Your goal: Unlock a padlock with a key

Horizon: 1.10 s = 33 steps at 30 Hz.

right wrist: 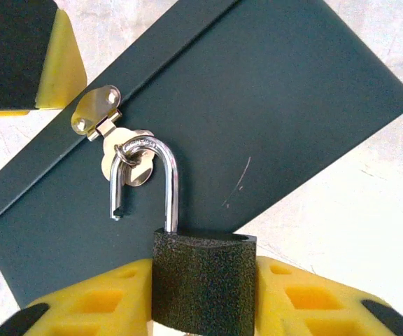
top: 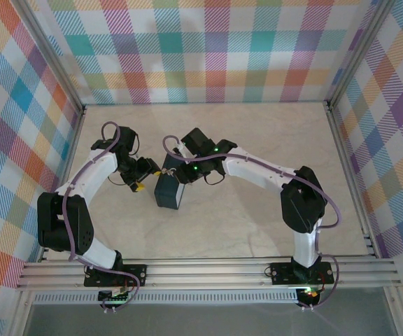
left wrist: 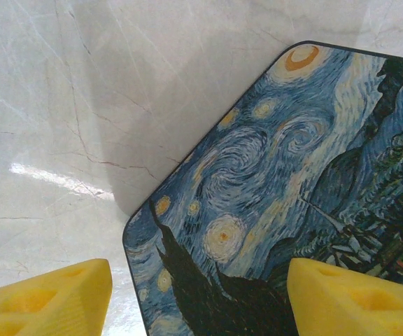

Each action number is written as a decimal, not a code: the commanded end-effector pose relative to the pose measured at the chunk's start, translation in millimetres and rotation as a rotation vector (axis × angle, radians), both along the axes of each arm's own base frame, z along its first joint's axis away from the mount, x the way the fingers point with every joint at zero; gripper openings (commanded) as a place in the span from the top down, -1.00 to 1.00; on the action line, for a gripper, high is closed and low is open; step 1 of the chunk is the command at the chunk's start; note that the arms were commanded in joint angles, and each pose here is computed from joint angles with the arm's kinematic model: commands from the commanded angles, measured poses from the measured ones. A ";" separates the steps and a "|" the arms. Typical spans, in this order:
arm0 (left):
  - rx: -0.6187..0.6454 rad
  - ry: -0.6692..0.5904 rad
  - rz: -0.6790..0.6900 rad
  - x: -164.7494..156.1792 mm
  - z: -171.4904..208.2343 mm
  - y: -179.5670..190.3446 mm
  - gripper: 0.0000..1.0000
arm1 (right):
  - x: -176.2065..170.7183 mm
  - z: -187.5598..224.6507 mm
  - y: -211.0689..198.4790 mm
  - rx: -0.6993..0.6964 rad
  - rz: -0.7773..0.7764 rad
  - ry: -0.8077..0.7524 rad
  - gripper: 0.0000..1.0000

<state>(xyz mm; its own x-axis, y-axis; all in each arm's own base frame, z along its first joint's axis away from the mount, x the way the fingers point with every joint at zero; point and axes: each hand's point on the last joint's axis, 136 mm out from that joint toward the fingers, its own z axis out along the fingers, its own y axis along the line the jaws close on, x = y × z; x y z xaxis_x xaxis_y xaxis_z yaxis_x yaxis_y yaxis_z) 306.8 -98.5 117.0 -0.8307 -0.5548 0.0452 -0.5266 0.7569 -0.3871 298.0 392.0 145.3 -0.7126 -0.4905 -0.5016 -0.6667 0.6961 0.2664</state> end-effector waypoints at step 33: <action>-0.076 -0.028 0.052 -22.3 10.7 -3.6 -0.34 | 65.0 21.6 17.5 0.212 -0.502 0.014 0.54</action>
